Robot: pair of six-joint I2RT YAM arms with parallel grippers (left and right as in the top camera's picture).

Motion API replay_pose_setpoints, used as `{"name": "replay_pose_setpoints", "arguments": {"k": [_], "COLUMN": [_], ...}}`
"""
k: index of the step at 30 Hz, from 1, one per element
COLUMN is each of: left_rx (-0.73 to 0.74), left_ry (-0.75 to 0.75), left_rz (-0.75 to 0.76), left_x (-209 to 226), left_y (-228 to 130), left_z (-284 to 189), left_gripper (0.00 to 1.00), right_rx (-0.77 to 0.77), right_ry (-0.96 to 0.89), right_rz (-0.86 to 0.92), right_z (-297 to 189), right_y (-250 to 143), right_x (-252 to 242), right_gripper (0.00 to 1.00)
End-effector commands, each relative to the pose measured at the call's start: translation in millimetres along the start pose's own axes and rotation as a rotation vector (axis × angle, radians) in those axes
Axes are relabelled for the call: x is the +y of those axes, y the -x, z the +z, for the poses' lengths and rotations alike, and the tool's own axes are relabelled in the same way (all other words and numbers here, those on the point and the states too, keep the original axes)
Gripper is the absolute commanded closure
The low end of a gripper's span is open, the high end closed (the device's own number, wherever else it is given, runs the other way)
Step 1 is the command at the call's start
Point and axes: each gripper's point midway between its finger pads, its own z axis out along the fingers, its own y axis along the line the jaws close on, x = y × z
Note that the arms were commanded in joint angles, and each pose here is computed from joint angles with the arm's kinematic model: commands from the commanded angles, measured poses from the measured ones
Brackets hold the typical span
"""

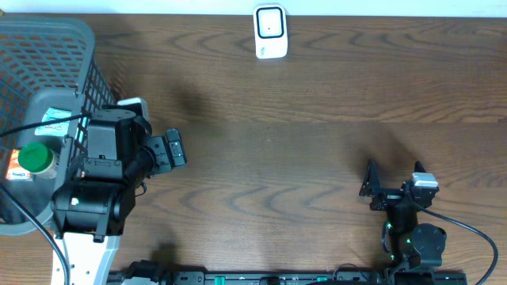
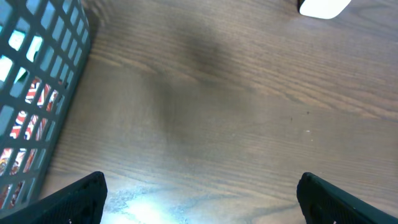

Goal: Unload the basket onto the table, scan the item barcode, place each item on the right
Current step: 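Raise the left gripper and move it over the grey basket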

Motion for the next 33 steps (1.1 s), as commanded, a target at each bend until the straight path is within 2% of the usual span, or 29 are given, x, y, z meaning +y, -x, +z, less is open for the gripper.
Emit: {"name": "replay_pose_setpoints", "arguments": {"k": [1, 9, 17, 33], "left_rx": [-0.036, -0.089, -0.127, -0.150], "left_ry": [0.010, 0.067, 0.061, 0.109], "left_rz": [0.002, -0.001, -0.007, -0.010], "left_x": [0, 7, 2, 9], "left_y": [13, 33, 53, 61], "left_z": [-12, -40, -62, -70], "left_gripper": [0.02, 0.02, 0.02, 0.02], "right_rx": [0.003, 0.003, 0.003, 0.003], "right_ry": [0.012, 0.012, 0.012, 0.012], "right_rz": [-0.011, -0.011, -0.011, -0.011], "right_z": [0, 0, 0, 0], "right_y": [-1, -1, -1, -1], "right_x": [3, 3, 3, 3], "right_gripper": [0.01, 0.01, 0.01, 0.01]}}
